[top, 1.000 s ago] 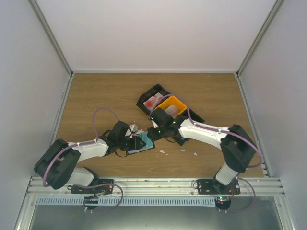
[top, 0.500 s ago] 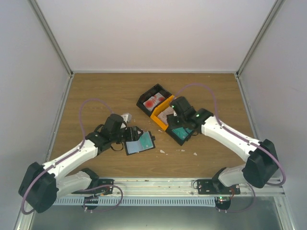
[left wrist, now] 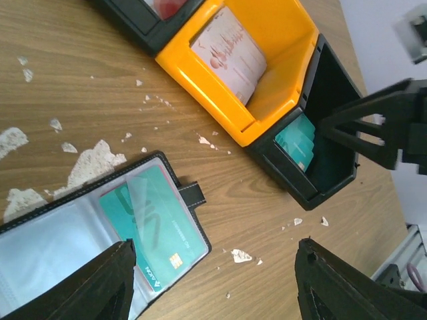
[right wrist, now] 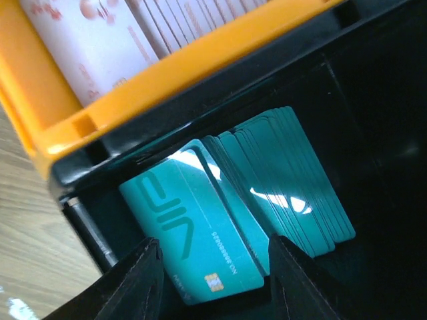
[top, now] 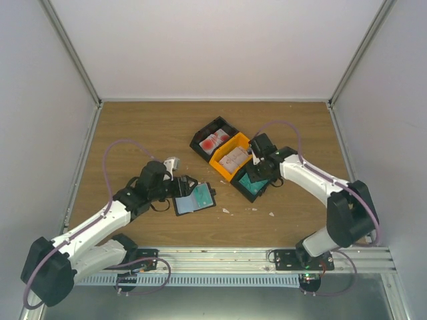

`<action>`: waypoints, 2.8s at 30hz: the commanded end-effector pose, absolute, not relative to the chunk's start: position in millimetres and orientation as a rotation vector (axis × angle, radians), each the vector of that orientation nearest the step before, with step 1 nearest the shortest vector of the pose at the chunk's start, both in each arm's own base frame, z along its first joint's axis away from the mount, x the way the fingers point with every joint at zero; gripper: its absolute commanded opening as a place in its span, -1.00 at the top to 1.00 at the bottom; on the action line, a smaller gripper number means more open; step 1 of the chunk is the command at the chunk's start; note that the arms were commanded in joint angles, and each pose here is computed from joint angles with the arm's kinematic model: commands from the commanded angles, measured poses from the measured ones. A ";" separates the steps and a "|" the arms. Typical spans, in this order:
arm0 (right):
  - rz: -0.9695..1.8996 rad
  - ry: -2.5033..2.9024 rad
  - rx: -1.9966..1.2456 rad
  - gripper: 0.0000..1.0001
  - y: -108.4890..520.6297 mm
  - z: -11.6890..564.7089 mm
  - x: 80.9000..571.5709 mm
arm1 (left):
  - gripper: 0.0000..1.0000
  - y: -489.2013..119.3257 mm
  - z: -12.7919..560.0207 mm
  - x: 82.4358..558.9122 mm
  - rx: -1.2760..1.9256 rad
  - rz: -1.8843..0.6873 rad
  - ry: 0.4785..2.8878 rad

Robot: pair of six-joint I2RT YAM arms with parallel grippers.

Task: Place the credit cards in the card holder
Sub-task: Pick up the credit card from the storage box.

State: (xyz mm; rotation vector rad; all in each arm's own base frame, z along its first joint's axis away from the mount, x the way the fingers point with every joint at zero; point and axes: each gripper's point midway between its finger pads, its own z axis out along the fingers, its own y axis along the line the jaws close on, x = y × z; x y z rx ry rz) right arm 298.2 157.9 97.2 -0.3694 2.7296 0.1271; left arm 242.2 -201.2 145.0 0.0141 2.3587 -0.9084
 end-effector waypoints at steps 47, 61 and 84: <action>0.528 2.804 -0.652 0.71 200.9 60.9 271.0 | 0.61 -332.1 66.1 262.4 0.181 -1.286 2.474; 0.568 2.801 -0.738 0.74 214.3 66.0 251.0 | 0.69 -342.5 61.9 262.5 0.209 -1.301 2.484; 0.571 2.806 -0.764 0.41 219.7 66.0 241.7 | 0.69 -360.4 64.0 261.7 0.293 -1.399 2.455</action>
